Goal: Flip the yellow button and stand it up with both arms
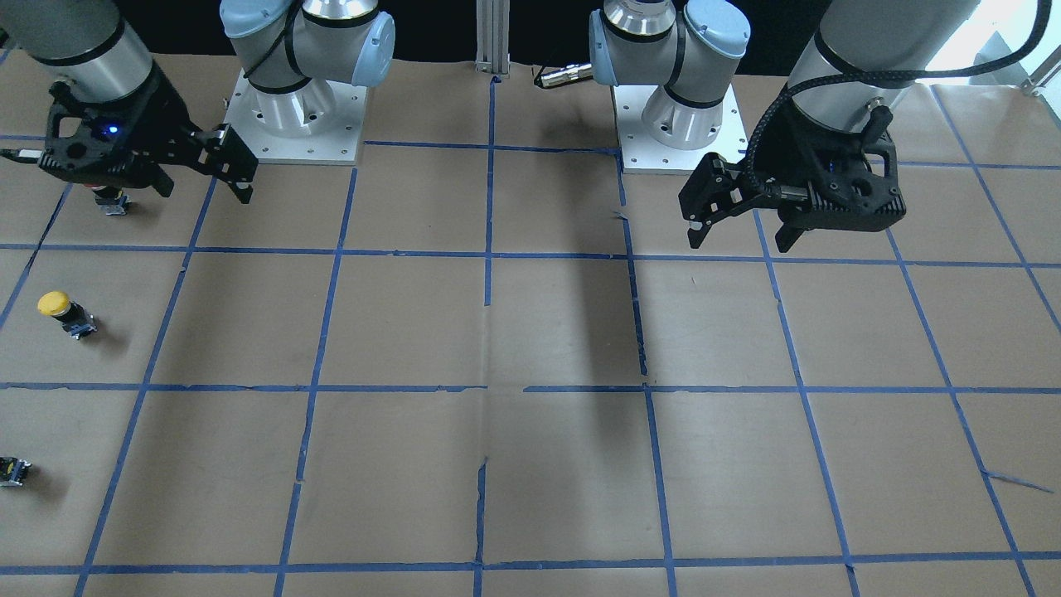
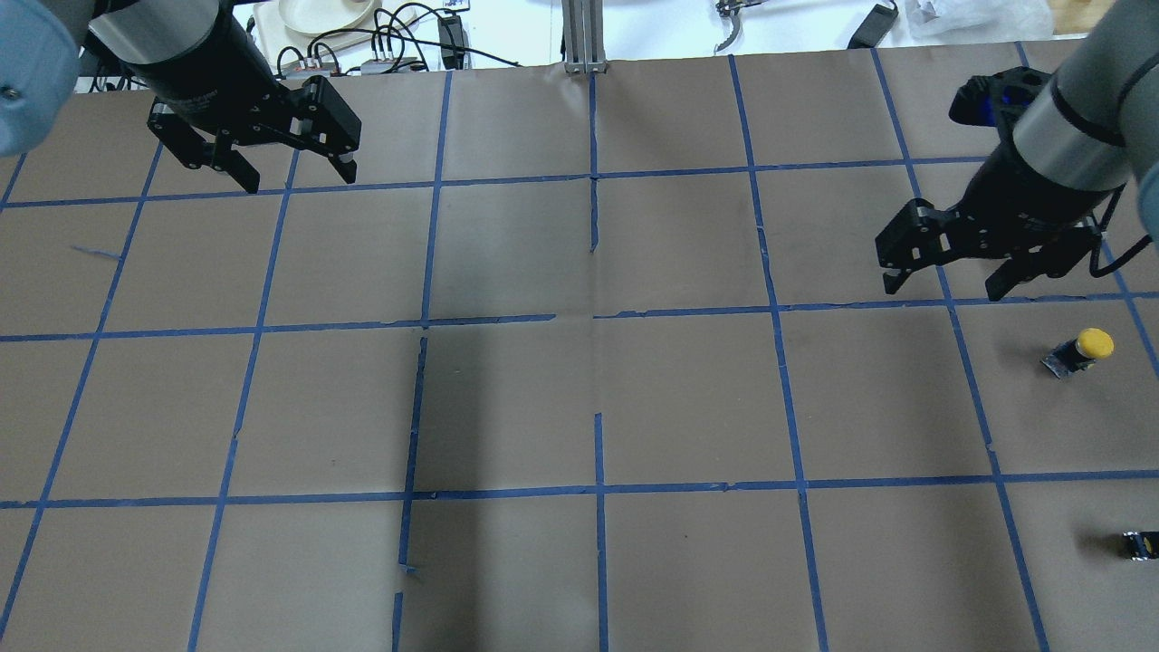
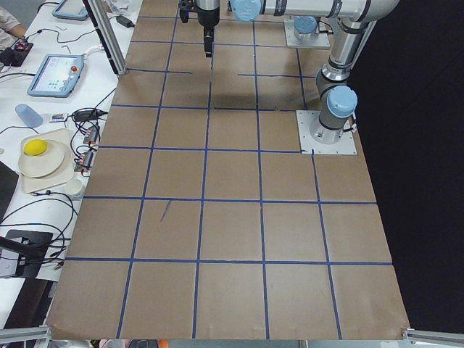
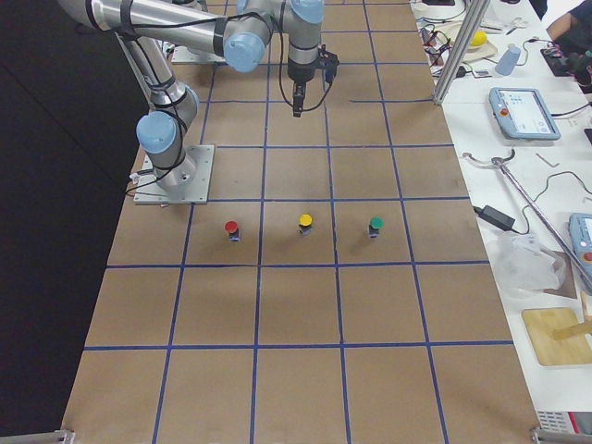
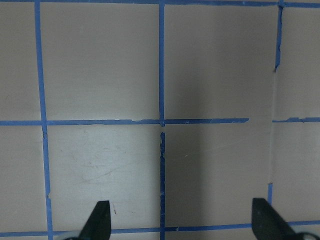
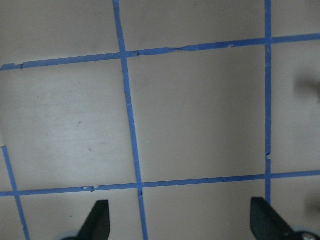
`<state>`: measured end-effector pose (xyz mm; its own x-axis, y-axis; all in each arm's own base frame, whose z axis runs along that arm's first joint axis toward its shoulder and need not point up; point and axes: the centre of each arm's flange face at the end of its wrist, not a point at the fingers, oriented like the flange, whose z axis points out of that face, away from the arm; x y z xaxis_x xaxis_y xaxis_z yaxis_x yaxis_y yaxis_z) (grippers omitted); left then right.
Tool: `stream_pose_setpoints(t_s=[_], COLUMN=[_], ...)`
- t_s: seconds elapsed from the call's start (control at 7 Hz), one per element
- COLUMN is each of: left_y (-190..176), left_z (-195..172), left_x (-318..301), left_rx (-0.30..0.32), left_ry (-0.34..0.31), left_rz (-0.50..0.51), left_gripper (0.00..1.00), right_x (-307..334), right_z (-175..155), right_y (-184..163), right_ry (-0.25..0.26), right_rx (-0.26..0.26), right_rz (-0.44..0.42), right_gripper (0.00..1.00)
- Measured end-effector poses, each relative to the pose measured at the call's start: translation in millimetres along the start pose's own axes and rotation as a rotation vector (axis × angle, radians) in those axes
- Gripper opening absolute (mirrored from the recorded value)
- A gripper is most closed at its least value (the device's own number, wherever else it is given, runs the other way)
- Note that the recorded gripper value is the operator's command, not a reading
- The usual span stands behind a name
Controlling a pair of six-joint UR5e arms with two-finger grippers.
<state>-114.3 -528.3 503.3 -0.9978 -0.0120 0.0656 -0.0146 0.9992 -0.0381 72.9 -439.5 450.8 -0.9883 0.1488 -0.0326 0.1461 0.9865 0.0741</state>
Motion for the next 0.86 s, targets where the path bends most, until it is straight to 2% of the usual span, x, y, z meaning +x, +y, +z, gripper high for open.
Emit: stream_pose_setpoints(t_s=[0.29,0.57,0.86], left_y=[-0.1,-0.2,-0.2], left_z=[0.1,-0.3,-0.1], left_x=[-0.5,-0.8,-1.0], left_rx=[-0.001,0.0,0.0], left_ry=[0.0,0.0,-0.001], left_rz=[-0.001,-0.003,-0.003], left_gripper=[1.0,1.0,1.0], right_x=[-39.4,-46.7,-45.0], right_z=[-27.7,-39.6,-41.3], right_y=[21.2,35.5,37.3], right_ry=[0.009,0.009,0.033], right_rx=[-0.007,0.011,0.019], right_rz=[0.061,0.058,0.052], right_gripper=[1.0,1.0,1.0])
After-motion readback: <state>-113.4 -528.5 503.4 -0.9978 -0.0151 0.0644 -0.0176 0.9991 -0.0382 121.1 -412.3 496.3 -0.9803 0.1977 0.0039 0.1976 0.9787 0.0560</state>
